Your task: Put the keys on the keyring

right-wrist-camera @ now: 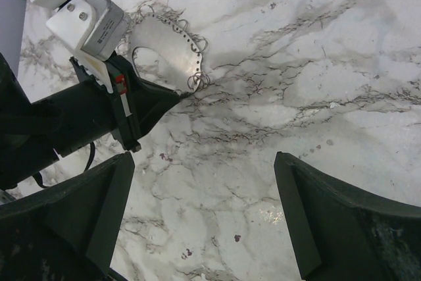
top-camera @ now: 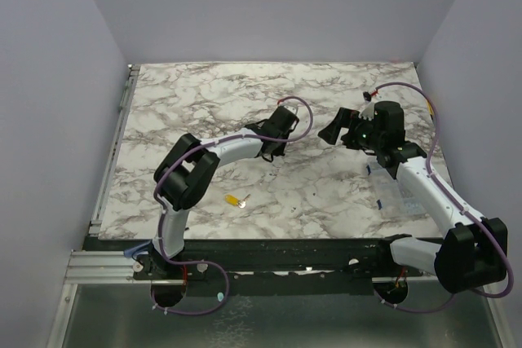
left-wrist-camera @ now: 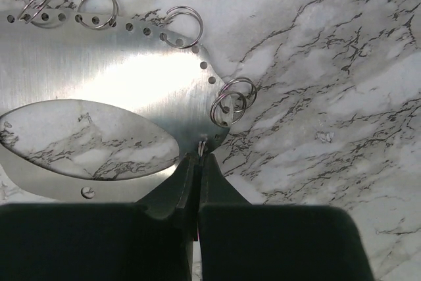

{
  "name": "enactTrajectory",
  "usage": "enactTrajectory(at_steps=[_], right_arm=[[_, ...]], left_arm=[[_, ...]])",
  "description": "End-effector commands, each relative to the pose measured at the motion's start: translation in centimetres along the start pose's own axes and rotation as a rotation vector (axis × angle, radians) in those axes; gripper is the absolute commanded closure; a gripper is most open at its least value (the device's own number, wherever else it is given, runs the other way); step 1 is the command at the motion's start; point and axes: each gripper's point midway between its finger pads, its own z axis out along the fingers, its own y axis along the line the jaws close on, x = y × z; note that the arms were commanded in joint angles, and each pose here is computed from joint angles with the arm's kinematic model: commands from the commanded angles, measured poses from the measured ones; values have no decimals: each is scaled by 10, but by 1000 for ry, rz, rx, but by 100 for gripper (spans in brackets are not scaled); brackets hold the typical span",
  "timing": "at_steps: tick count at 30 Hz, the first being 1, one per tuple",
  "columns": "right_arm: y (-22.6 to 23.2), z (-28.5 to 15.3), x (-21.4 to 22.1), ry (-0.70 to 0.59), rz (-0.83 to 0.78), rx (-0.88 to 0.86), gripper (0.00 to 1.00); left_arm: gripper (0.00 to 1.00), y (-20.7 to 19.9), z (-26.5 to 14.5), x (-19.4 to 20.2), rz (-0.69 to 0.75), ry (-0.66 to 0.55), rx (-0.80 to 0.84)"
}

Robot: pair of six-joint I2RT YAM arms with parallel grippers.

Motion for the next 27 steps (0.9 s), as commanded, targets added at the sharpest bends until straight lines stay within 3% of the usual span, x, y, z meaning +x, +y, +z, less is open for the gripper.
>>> enactTrajectory(at_steps=[1,12,21,27], right_arm=[[3,-1,3,10,-5,-8,0],[25,-7,-2,-3,-54,-108,0],[72,-38,-23,-149,-194,-341,0],[122,-70,-19,-207,-323,-639,0]], left_arm=[[100,1,-28,-27,27,-77,-2],[100,10,-83,-64,123,-264,25],[100,6,-159,-90,235,-643,150],[100,-11,-209,-82,316,-845,317]])
